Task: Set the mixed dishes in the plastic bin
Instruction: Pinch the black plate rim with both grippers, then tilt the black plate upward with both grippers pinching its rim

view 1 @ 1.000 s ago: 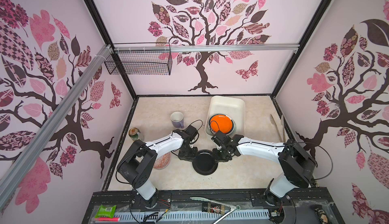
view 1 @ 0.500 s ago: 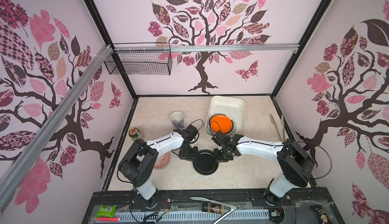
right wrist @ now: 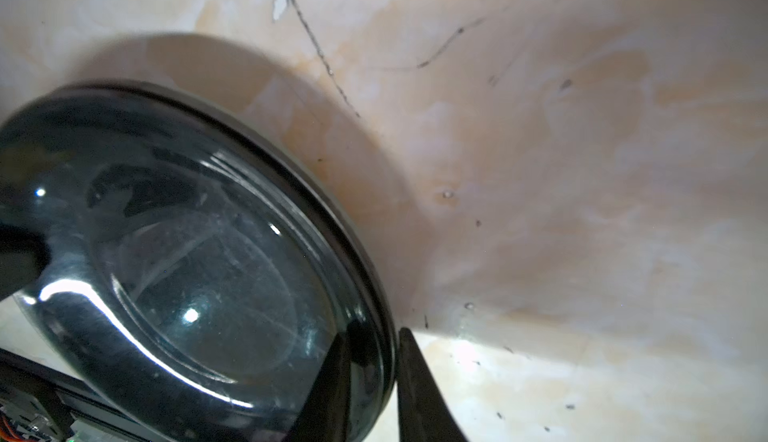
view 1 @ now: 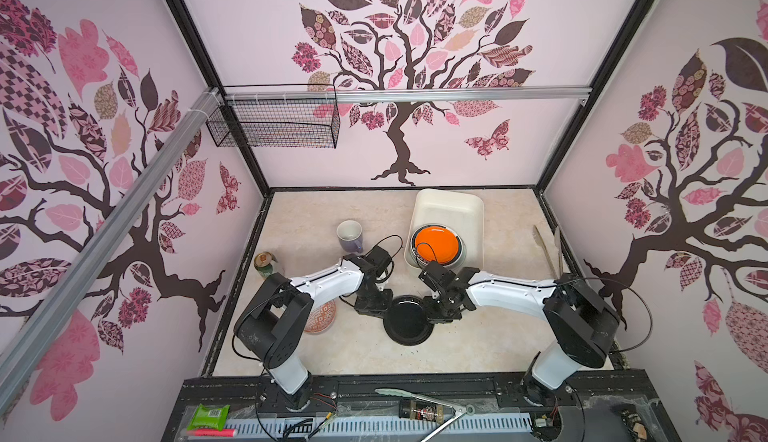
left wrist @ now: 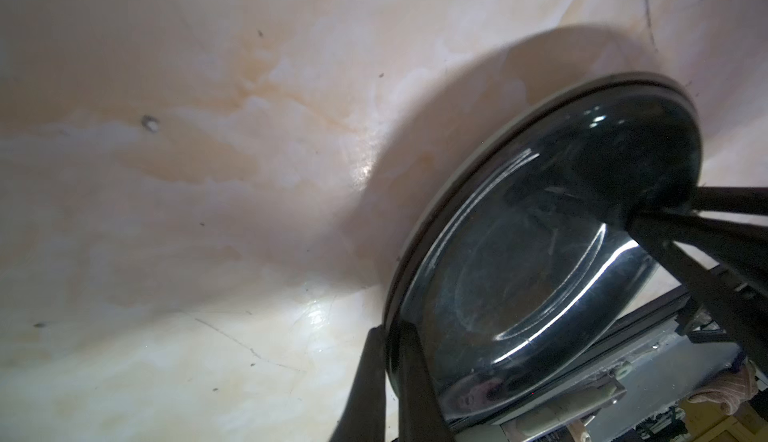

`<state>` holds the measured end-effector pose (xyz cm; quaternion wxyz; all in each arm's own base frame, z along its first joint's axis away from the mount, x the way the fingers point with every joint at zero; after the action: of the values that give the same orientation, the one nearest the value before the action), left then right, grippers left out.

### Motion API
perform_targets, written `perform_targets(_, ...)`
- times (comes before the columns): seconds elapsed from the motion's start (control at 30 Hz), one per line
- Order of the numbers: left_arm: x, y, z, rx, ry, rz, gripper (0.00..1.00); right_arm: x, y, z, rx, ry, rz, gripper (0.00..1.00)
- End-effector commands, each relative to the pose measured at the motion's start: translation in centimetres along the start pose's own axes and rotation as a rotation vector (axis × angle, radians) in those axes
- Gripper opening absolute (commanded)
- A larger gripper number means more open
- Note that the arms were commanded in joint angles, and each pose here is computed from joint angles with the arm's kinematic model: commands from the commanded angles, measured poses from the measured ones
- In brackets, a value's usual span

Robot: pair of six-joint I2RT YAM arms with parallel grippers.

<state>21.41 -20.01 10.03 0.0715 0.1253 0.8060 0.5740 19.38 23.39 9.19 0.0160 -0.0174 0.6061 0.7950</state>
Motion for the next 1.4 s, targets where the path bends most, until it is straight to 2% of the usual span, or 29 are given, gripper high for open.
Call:
perform_targets(0.0, -0.1, -0.3, 0.3, -0.030, -0.011, 0.005, 0.20, 0.0, 1.0, -0.7, 0.067, 0.008, -0.027, 0.16)
perform_targets(0.13, -0.2, 0.2, 0.2, -0.040, -0.019, -0.002, 0.33, 0.0, 2.3, -1.0, 0.084, 0.015, -0.054, 0.06)
perform_targets(0.37, -0.3, 1.0, -0.1, -0.045, -0.023, -0.015, 0.34, 0.2, 3.2, -0.8, 0.065, 0.014, -0.060, 0.01)
perform_targets(0.77, -0.6, 2.7, 0.4, -0.046, -0.010, -0.050, 0.36, 0.1, 6.3, -0.5, 0.063, 0.035, -0.109, 0.03)
perform_targets(0.97, -0.7, 2.7, -0.2, 0.011, -0.002, -0.056, 0.37, 1.0, 4.3, -1.4, 0.060, 0.031, -0.056, 0.03)
perform_targets(1.23, -0.7, 2.5, -1.2, 0.030, -0.007, -0.061, 0.37, 1.5, 3.4, -2.1, 0.076, 0.018, -0.038, 0.15)
perform_targets(1.37, -0.8, 2.3, -2.1, 0.035, -0.020, -0.052, 0.36, 1.5, 3.5, -2.4, 0.099, 0.023, -0.045, 0.17)
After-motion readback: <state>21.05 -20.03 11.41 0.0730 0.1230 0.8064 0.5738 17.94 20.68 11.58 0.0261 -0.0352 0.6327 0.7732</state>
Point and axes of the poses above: each gripper's point midway between its finger pads, its own y axis back along the fingers, its own z axis along the line the jaws close on, x = y × z, the point moved 7 cm from there along y, back along the fingers, and after that the axes turned 4 degrees about -y, right-handed, at the moved point
